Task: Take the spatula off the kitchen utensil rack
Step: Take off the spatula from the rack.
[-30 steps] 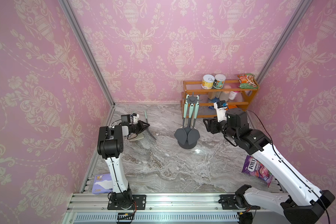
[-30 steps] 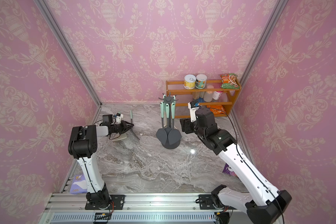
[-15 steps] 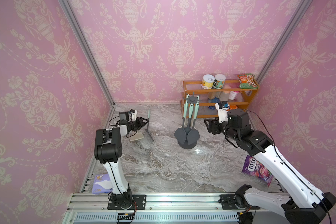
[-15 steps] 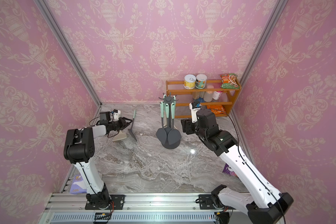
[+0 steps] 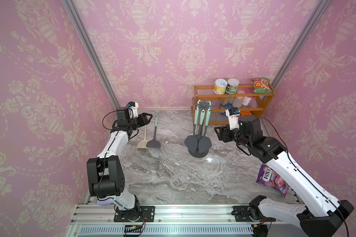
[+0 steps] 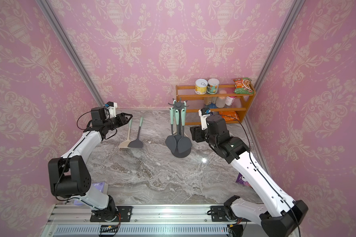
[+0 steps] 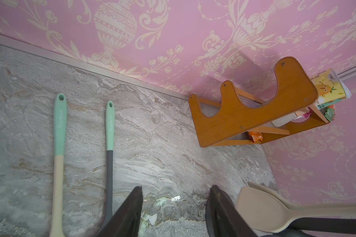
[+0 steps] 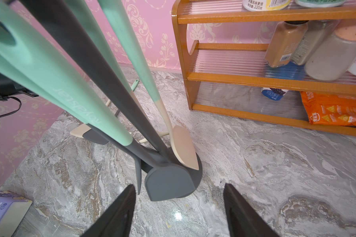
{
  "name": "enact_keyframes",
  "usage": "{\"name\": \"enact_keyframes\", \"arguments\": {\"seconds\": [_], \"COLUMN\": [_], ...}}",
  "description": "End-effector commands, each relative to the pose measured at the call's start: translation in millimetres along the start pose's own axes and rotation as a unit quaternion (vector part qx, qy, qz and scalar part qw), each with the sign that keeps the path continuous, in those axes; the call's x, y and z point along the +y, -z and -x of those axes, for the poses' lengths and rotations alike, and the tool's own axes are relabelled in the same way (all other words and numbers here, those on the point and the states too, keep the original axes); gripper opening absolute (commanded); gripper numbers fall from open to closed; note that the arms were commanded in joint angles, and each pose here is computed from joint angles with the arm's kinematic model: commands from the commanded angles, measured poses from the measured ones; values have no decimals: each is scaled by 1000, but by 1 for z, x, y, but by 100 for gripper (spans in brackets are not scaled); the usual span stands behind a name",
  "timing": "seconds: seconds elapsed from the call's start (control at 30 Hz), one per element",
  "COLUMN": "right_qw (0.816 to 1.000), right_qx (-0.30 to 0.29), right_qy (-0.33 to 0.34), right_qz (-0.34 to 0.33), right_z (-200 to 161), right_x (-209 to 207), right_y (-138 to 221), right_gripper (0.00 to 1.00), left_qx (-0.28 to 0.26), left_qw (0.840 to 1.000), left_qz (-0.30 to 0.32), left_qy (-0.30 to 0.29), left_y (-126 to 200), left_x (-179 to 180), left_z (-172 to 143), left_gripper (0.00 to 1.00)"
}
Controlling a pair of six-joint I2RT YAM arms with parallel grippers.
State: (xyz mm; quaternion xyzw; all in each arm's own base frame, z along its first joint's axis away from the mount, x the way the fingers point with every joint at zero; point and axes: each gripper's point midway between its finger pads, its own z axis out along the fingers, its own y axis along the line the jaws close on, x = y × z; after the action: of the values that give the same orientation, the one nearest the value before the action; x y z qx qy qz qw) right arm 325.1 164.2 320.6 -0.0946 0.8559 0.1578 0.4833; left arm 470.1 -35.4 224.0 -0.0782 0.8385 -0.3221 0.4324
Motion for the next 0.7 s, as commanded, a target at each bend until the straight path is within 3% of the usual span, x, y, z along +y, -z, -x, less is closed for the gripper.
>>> {"name": "enact_keyframes", "arguments": {"seconds": [0.0, 0.27, 0.53, 0.67], "right_qw": [1000, 995, 986, 982], "right_qx": [-2, -5, -24, -58], "right_qy": [0, 62, 119, 133], "right_qz": [29, 76, 114, 123], "right_z": [-2, -24, -33, -30], "right_x": [10, 24, 35, 38], "right_y": [-6, -19, -22, -20], "right_gripper": [70, 70, 70, 70], "left_qx": [28, 75, 6, -5], "left_qw": [1000, 991, 974, 949], "left_qz": [-4, -89, -190, -255], "left_qy": [-8, -65, -120, -187], "left_y": [2, -10, 29, 52], "left_x": [-8, -81, -155, -197], "left_z": [-25, -67, -56, -72], "left_gripper": [54, 53, 56, 58]}}
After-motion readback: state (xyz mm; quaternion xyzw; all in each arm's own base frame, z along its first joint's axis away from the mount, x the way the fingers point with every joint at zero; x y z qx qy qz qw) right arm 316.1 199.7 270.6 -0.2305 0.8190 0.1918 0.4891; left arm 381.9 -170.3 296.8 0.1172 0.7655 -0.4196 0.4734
